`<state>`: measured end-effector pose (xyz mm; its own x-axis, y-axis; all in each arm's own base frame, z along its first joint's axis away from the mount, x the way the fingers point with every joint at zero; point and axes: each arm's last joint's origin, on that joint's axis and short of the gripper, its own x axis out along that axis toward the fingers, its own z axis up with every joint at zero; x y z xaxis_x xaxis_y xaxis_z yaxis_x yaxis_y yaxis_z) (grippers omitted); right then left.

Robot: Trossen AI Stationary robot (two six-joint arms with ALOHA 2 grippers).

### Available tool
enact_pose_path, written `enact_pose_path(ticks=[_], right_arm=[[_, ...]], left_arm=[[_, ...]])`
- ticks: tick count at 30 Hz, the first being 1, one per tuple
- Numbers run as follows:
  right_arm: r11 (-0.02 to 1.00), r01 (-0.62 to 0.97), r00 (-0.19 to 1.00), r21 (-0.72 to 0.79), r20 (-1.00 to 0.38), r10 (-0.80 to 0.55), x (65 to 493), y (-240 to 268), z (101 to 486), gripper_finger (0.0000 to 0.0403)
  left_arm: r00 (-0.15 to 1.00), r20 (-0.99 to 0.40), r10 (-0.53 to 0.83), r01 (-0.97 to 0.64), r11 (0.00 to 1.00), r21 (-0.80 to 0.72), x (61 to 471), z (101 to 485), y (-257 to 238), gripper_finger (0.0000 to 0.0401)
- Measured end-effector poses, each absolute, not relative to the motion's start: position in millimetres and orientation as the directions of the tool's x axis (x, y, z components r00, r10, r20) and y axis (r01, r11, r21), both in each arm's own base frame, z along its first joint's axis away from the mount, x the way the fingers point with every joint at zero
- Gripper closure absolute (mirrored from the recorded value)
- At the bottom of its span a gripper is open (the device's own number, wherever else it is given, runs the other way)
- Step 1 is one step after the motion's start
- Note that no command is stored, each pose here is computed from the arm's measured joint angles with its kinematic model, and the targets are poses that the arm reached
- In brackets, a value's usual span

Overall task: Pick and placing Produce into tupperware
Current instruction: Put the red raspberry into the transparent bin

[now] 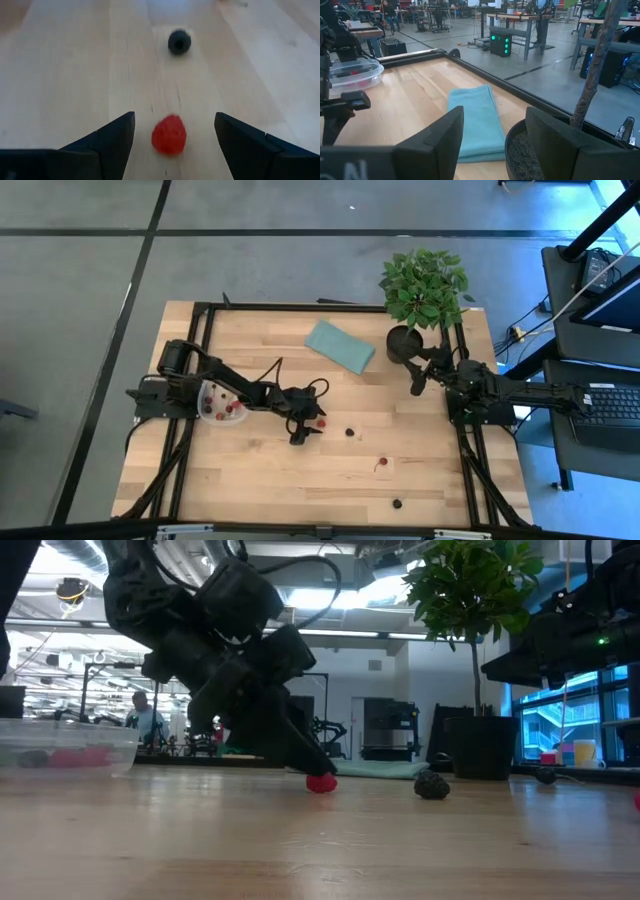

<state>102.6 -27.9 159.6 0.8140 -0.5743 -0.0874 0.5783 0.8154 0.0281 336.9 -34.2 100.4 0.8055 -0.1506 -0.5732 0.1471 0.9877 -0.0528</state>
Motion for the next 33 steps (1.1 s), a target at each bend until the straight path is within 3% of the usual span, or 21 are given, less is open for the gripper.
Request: enact_pose_path(ticks=[21,33], right_arm=[[0.815,0.579,0.814,0.027,-0.091,-0.574,102.6,-27.9,159.2,0.0186],[0.815,0.578,0.814,0.025,-0.09,-0.574,102.6,-27.9,159.2,0.0186]], left_arm=[[0.776,-0.622,-0.106,0.112,0.993,-0.03,336.8,82.8,-32.6,0.0136],[0.77,-0.63,-0.1,0.102,0.994,-0.032,336.1,81.3,-32.1,0.019]])
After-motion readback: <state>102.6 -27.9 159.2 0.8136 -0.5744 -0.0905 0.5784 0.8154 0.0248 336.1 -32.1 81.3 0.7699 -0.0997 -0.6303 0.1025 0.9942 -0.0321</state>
